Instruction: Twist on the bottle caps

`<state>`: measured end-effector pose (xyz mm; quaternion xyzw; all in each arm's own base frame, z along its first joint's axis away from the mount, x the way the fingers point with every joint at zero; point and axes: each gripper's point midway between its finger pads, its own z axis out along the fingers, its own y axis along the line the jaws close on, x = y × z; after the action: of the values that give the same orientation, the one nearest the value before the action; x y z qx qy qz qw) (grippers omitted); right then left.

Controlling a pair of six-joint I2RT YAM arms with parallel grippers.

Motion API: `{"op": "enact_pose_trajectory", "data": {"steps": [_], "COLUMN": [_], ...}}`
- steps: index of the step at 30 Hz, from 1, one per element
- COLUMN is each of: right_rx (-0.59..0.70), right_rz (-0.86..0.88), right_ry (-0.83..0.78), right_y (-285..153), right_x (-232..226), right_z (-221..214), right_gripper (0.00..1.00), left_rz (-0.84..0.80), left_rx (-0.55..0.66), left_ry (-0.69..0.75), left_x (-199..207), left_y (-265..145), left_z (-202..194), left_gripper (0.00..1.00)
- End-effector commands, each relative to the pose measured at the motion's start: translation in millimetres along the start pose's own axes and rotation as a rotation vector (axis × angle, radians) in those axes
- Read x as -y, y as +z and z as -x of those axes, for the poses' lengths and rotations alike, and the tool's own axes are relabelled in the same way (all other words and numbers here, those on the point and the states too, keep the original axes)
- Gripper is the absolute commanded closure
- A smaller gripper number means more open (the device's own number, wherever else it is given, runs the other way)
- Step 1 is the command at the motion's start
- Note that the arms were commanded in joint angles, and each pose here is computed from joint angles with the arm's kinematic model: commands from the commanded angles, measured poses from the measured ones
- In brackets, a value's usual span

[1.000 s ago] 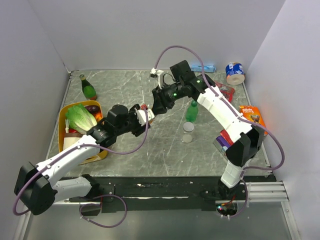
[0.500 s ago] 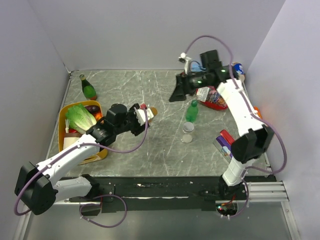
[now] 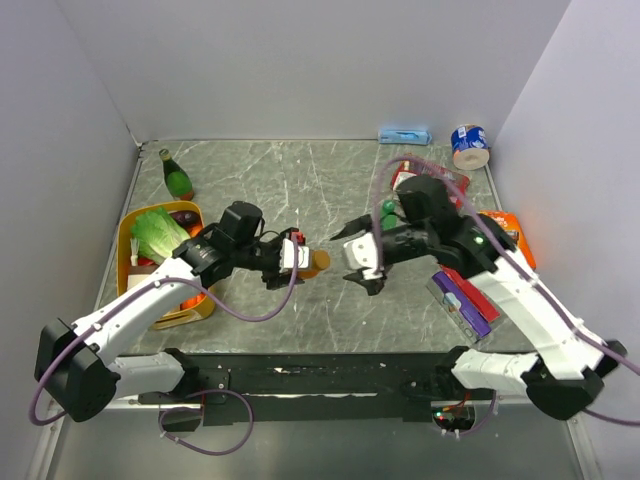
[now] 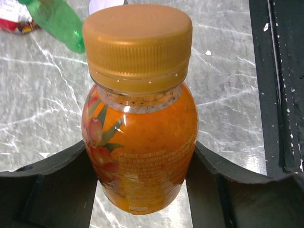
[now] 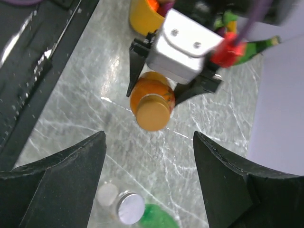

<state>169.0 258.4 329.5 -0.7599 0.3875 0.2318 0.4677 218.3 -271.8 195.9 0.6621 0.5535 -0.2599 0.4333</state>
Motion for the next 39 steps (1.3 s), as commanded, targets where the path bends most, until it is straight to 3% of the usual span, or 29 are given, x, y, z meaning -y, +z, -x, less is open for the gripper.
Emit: {"op": "enact_pose_trajectory", "data": {"steps": [1, 17, 21, 25, 28, 30, 31, 32, 37, 39], "right_rx": [-0.047, -0.041, -0.039, -0.056, -0.086, -0.117, -0.127, -0.135, -0.081, -0.11], "right_rz": [0.038, 0.038, 0.032, -0.021, -0.133, -0.147, -0.137, -0.104, -0.098, -0.131], "right_ry": [-0.127, -0.108, -0.081, 0.02, 0.255, 0.532, 0.639, 0.848, 1.467, 1.548], "right_y": [25, 51, 54, 59, 64, 68, 69, 80, 76, 76], "right_x": [5, 9, 12, 27, 52, 61, 61, 57, 50, 48], "right_z": [-17, -18, -17, -19, -24, -29, -31, -39, -57, -70], "right_gripper": [0.21, 0.39, 0.52, 0.77, 0.9, 1.0, 1.0, 1.0, 1.0, 1.0], "left_rz": [-0.034, -0.022, -0.011, 0.05, 0.174, 0.306, 0.349, 0.428, 0.65, 0.696], "left_rx": [0.084, 0.11, 0.113, 0.118, 0.158, 0.159, 0.181, 0.162, 0.179, 0.18], "left_ry": [0.088, 0.105, 0.102, 0.084, 0.031, -0.071, -0.079, -0.129, -0.244, -0.286], "left_x": [-1, -5, -7, -19, -41, -59, -67, -80, -116, -124], "left_y": [-5, -9, -8, -7, -9, -13, -15, -18, -29, -31], "left_z": [31, 44, 45, 47, 57, 57, 63, 59, 61, 58], "left_gripper": [0.99, 0.99, 0.99, 0.99, 0.99, 0.99, 0.99, 0.99, 0.99, 0.99]}}
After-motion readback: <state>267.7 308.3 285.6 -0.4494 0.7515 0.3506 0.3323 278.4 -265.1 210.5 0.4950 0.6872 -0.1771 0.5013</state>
